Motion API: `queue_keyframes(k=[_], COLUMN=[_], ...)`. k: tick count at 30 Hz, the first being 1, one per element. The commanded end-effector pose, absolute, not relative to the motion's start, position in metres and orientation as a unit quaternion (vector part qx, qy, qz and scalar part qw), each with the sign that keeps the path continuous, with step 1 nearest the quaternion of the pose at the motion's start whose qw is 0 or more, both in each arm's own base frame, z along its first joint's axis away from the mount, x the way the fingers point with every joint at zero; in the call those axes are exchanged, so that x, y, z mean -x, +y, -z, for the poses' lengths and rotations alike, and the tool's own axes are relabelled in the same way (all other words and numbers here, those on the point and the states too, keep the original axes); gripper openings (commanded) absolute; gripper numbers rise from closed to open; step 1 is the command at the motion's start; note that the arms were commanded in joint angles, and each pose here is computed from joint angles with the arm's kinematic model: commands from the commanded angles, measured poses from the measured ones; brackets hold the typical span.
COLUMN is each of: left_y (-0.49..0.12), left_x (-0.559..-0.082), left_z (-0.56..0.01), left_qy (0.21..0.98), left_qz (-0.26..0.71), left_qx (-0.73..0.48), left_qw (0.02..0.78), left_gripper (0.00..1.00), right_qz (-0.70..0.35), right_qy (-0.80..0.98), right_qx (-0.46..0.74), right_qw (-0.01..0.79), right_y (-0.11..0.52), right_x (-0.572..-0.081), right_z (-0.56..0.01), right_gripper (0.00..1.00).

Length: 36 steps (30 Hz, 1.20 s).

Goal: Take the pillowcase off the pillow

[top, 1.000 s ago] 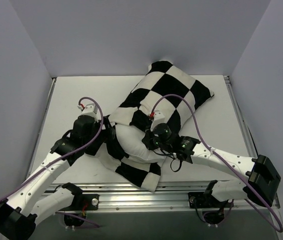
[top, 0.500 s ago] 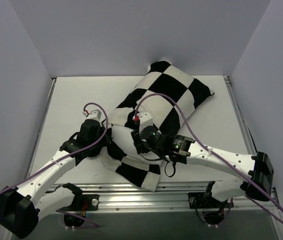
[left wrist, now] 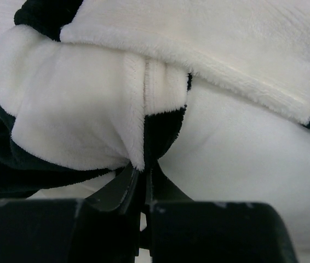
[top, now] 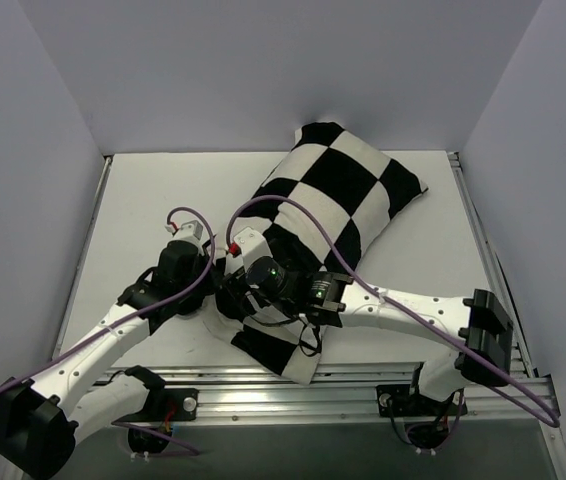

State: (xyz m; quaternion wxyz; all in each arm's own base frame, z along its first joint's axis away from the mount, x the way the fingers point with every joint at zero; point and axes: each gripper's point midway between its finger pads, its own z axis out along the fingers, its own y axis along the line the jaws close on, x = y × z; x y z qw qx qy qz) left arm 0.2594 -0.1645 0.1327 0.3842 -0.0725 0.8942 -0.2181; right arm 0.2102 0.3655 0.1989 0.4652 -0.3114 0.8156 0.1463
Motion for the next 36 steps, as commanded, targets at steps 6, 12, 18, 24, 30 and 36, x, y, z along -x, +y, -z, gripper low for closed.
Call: queue_keyframes(k=[6,12,18,24,30,36], left_y=[-0.172,-0.17,-0.158,-0.136,-0.114,-0.101], left_x=[-0.26,-0.258,-0.256,-0.249,-0.243,-0.245], left_z=[-0.145,-0.146,-0.154,-0.167,-0.164,-0.139], left_qy=[0.882,0.883,0.886,0.888,0.883,0.882], left_qz=[0.246,0.243,0.218,0.18,0.149,0.116], left_qx=[0.072,0.073,0.085,0.105,0.143,0.197], left_qw=[0.394,0.395,0.4,0.411,0.422,0.412], left_gripper=[0.08,0.08,0.07,0.05,0.03,0.03], right_qz=[-0.07,-0.019,0.006,0.004,-0.07,-0.174], right_qy=[0.845,0.86,0.874,0.884,0.88,0.844], right_qx=[0.307,0.301,0.262,0.167,0.114,0.118], right_qw=[0.433,0.412,0.409,0.437,0.455,0.493], right_y=[0.342,0.321,0.293,0.247,0.225,0.23], right_x=[-0.253,-0.263,-0.27,-0.295,-0.302,-0.288], right_z=[-0.118,-0.08,-0.09,-0.133,-0.179,-0.246], right_gripper=[0.81,0.59,0.0,0.0,0.0,0.0])
